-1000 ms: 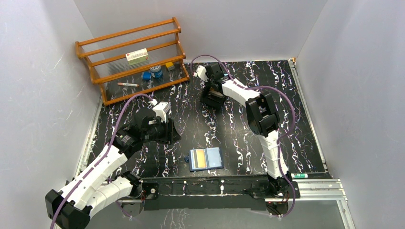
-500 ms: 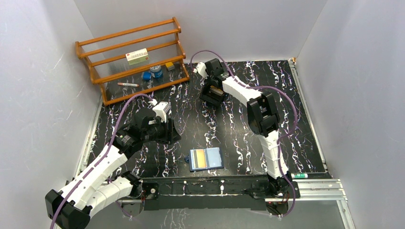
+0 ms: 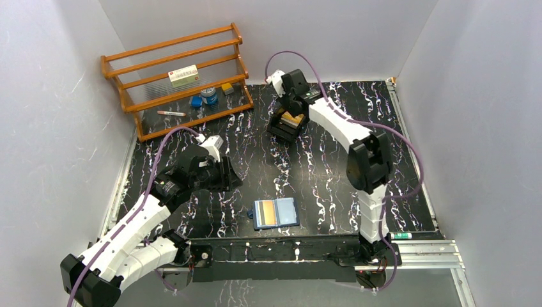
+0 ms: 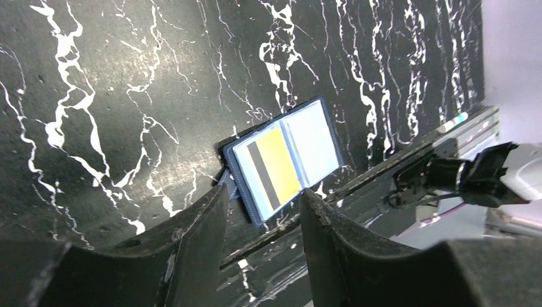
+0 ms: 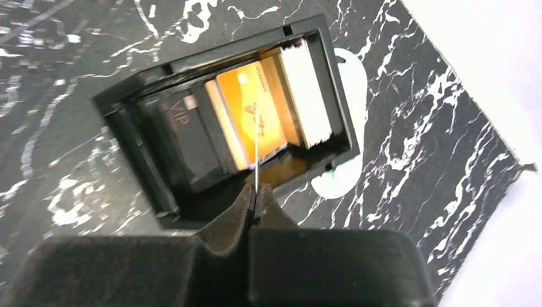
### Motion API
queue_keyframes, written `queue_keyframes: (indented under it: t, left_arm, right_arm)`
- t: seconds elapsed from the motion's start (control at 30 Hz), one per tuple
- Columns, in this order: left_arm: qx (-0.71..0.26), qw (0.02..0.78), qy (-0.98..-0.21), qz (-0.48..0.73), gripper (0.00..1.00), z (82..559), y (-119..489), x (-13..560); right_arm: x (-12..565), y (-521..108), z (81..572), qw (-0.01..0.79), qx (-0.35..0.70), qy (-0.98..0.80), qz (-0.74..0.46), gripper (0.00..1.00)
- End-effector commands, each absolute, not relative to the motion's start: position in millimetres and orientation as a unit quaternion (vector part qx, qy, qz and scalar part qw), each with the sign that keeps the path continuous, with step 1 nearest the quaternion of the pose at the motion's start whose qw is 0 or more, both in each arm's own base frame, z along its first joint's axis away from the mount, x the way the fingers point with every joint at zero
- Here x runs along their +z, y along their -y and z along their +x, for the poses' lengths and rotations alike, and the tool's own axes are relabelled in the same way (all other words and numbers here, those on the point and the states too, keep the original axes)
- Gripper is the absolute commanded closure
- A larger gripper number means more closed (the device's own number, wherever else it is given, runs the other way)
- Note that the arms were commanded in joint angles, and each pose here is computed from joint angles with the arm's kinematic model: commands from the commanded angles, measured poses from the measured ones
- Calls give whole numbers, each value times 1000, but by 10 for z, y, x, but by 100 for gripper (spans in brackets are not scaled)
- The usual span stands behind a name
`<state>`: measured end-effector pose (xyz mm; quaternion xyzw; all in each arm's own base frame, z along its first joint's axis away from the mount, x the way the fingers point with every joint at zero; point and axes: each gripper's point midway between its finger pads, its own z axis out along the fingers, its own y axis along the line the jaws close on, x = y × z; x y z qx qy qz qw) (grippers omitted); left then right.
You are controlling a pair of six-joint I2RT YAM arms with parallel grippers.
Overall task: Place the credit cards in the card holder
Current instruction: Pick up the credit card from the storage box.
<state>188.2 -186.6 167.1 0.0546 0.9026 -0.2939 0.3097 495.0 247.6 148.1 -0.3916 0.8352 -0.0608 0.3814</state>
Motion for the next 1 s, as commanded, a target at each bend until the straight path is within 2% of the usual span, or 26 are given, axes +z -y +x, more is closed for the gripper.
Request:
queue_keyframes:
  t: [0.0, 0.1, 0.23, 0.43, 0.53, 0.73, 0.97]
  left_arm:
    - [-331, 304, -894, -6, 55, 1889, 1946, 1781]
    - [-385, 319, -866, 18, 54, 1886, 2109, 1920]
    - [-415, 343, -843, -10, 53, 1938, 2143, 2102]
    - [-484, 343, -805, -35, 48, 1996, 2324, 2375]
    - [-536, 346, -769, -33, 45, 1999, 2443, 2578]
    - [-582, 346, -736, -6, 43, 2042, 2614, 2806]
    - [-594, 345, -727, -9, 44, 2077, 2652, 2854]
  right_arm:
    - [1960, -2576, 4598, 417, 35, -858, -299, 100]
    - [2058, -2698, 4296, 415, 116, -861, -269, 100]
    - [2305, -2871, 3818, 425, 249, -843, -218, 100]
    - [2620, -3187, 2868, 383, 483, -767, -177, 100]
    - [2769, -3227, 2477, 365, 566, -721, -164, 100]
    - [2984, -3167, 2006, 344, 652, -661, -139, 100]
    - [3064, -3131, 1835, 331, 682, -638, -133, 100]
